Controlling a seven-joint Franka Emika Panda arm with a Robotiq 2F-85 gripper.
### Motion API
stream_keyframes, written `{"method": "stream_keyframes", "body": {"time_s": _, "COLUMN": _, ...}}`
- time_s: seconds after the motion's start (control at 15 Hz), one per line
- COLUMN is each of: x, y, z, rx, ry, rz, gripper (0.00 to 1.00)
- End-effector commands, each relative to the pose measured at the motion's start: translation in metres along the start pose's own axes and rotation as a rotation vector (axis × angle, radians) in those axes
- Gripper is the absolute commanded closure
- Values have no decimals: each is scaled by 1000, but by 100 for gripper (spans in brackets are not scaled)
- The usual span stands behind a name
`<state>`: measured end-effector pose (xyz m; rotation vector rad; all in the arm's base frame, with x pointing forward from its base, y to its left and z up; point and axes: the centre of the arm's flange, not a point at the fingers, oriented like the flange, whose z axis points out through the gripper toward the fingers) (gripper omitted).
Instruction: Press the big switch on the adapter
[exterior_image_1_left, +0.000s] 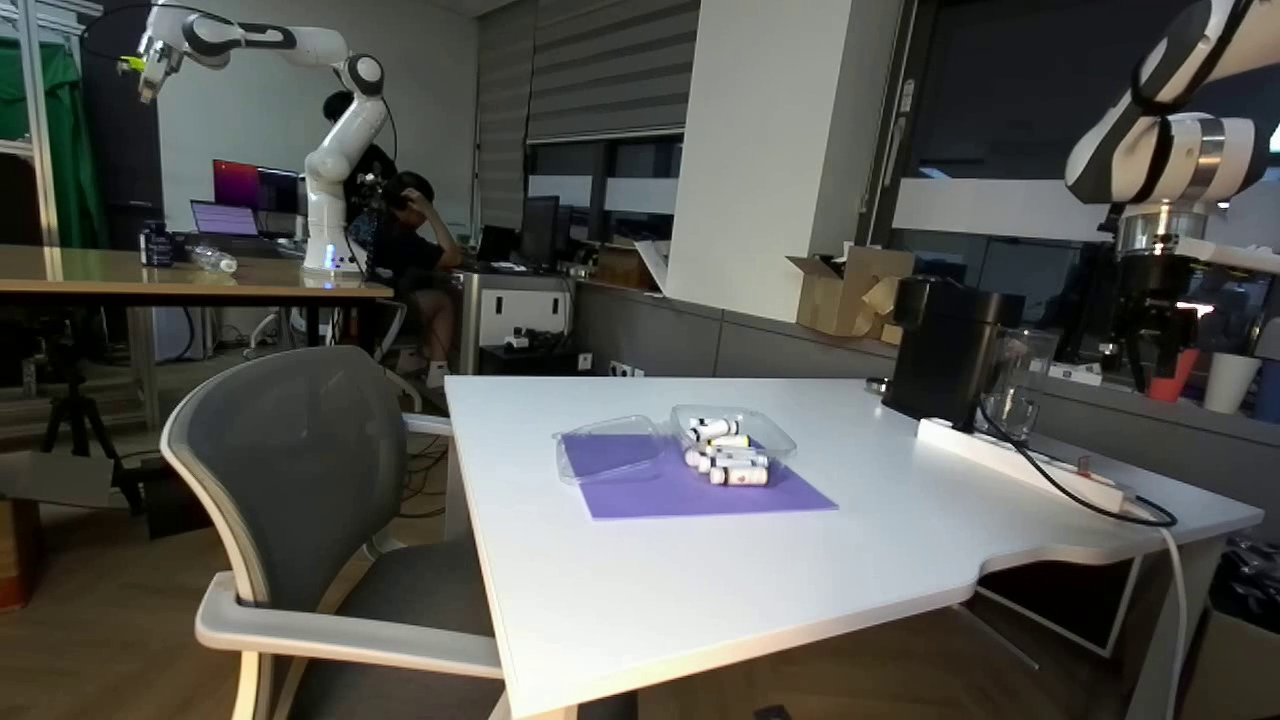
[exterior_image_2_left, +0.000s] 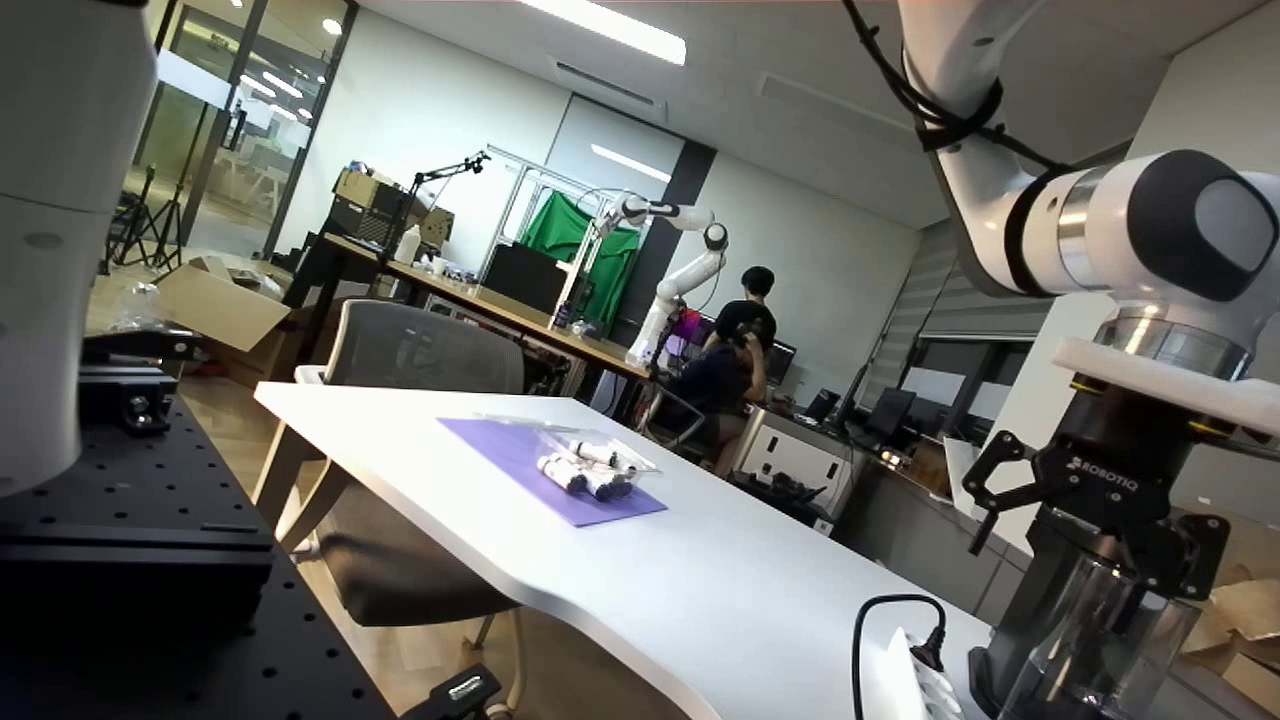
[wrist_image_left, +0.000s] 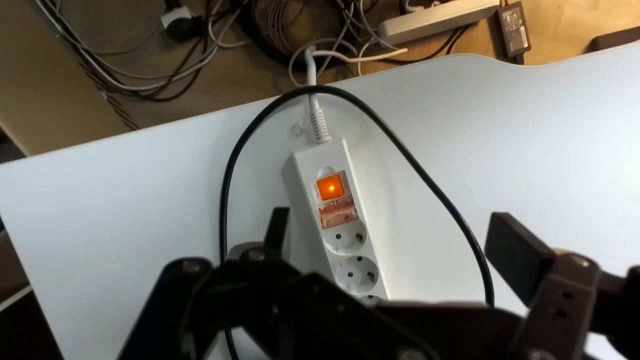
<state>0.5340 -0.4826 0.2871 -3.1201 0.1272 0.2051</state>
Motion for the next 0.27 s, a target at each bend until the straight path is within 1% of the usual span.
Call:
{"method": "stream_keyframes", "body": {"time_s": 0.0, "x": -1, "y": -1, "z": -1, "rx": 1, "ry": -12, "rz": 8, "gripper": 0}}
{"method": "stream_keyframes", "body": {"time_s": 0.2, "x": -1, "y": -1, "z": -2, "rx": 3, "ry": -19, "rz": 18, "gripper": 0}}
